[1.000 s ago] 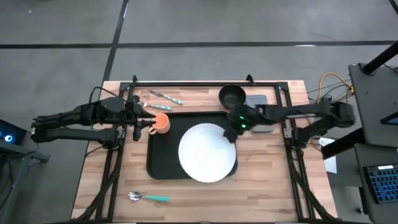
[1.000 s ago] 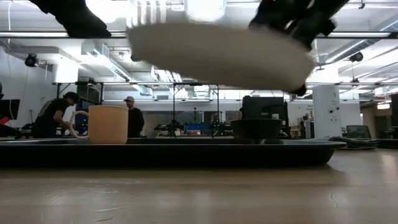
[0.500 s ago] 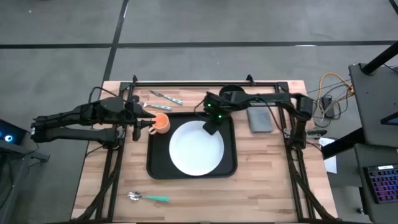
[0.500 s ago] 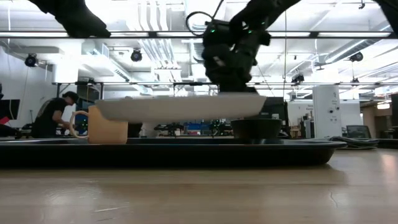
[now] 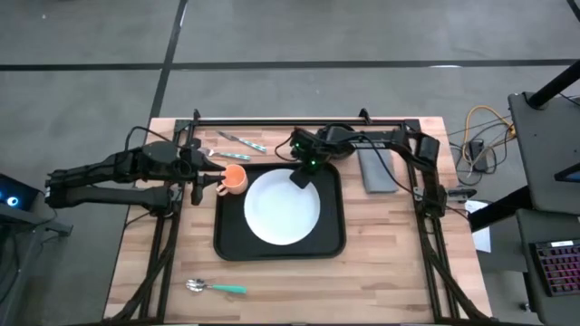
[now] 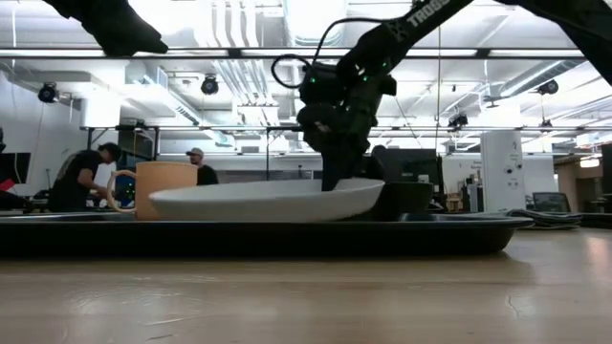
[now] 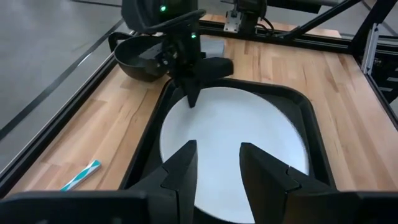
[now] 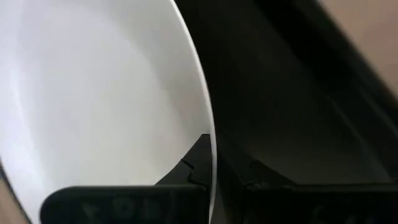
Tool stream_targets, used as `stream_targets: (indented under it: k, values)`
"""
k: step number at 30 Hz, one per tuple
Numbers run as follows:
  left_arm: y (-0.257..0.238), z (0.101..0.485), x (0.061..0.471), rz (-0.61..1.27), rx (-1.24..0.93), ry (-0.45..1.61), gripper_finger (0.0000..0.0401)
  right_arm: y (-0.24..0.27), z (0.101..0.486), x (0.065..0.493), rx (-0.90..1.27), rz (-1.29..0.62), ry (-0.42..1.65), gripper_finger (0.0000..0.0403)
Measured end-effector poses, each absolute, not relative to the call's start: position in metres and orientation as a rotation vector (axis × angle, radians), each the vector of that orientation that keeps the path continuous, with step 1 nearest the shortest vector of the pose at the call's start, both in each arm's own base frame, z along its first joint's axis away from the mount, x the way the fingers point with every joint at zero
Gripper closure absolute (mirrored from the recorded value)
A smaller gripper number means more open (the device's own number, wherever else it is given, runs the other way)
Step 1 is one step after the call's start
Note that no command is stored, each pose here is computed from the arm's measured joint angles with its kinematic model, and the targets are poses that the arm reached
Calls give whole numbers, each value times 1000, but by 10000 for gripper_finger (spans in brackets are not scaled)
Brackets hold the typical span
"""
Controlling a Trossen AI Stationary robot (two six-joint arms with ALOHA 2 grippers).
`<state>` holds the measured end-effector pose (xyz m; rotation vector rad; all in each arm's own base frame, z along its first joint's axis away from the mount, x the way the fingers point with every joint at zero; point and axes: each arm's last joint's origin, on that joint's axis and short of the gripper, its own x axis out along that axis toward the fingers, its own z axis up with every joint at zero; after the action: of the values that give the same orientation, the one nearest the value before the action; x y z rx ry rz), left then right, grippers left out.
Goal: Set up tray
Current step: Put the white plate on the black serving tray
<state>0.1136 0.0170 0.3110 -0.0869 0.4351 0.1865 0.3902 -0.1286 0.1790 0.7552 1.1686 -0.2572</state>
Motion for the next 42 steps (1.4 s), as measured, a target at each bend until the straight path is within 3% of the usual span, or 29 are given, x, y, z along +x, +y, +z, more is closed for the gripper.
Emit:
stream_targets:
  k: [7, 17, 27, 42]
  values:
    - [17, 311, 114, 186, -87, 435, 300, -138, 177, 388, 744, -266, 1140, 395]
    - [17, 311, 114, 184, -84, 434, 300, -135, 136, 397, 744, -237, 1226, 395]
    - [17, 311, 114, 183, -80, 435, 300, -137, 160, 401, 703, -235, 1147, 395]
    - [17, 311, 114, 183, -84, 434, 300, -135, 155, 403, 676, -212, 1157, 395]
